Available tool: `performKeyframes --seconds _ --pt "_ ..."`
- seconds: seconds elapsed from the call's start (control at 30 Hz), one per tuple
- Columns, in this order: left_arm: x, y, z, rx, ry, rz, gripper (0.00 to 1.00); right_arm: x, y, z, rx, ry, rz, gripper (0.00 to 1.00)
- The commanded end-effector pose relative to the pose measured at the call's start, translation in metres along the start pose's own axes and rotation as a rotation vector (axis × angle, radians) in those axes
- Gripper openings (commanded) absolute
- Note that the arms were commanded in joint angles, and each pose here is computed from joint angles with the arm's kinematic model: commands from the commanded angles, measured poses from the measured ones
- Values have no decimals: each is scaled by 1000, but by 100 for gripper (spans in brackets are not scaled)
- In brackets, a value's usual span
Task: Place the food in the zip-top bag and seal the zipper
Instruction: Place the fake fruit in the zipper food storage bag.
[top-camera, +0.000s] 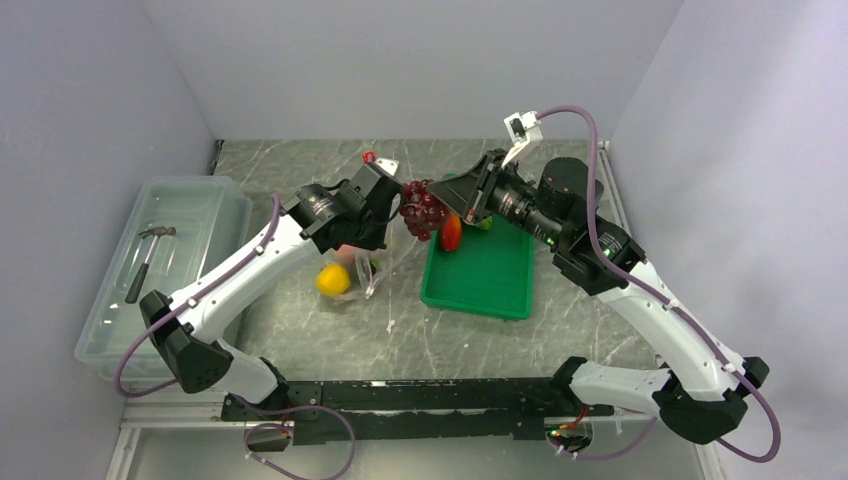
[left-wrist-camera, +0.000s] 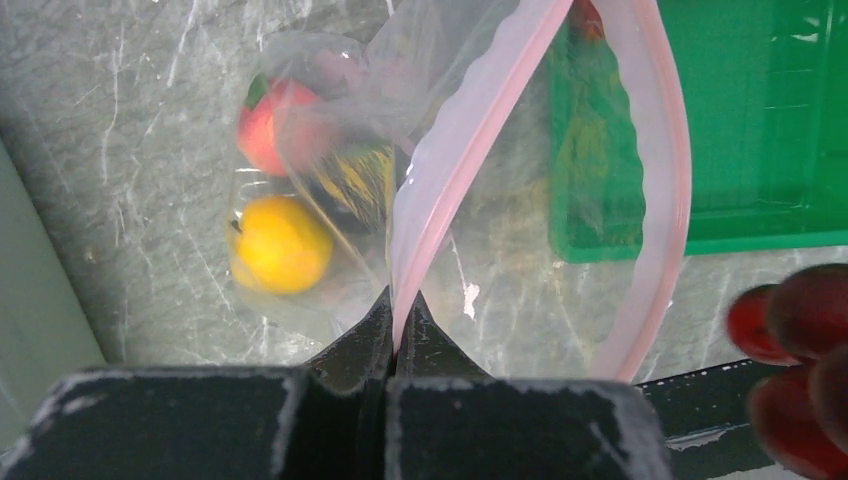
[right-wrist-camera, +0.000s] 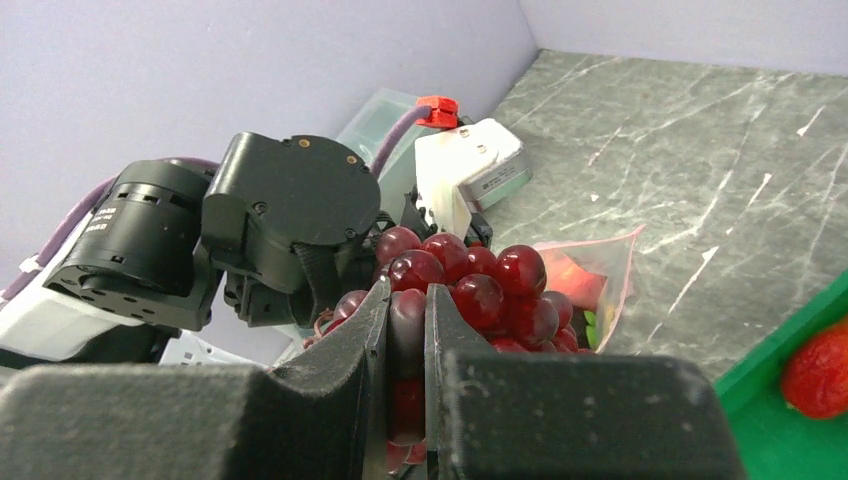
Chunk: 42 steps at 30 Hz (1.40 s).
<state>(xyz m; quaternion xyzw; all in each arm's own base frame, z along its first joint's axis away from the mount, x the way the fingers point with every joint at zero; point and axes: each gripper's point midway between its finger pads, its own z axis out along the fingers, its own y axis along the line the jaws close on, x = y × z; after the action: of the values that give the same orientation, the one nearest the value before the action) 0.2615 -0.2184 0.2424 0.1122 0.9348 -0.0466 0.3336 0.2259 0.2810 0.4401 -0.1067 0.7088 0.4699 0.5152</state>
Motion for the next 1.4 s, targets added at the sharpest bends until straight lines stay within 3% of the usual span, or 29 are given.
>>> performKeyframes --seconds 0.0,0.6,0.97,1.37 --pt "-14 -9 -17 83 -63 -64 0 -30 32 -8 -129 -121 16 0" --pt "-11 -12 -28 150 -66 -102 0 -42 45 -11 -204 -180 29 0" --pt "-13 -19 -38 212 -74 -126 0 -10 25 22 -179 -105 68 0" --pt "-14 -19 -50 243 -81 -133 0 52 -36 53 3 30 49 0"
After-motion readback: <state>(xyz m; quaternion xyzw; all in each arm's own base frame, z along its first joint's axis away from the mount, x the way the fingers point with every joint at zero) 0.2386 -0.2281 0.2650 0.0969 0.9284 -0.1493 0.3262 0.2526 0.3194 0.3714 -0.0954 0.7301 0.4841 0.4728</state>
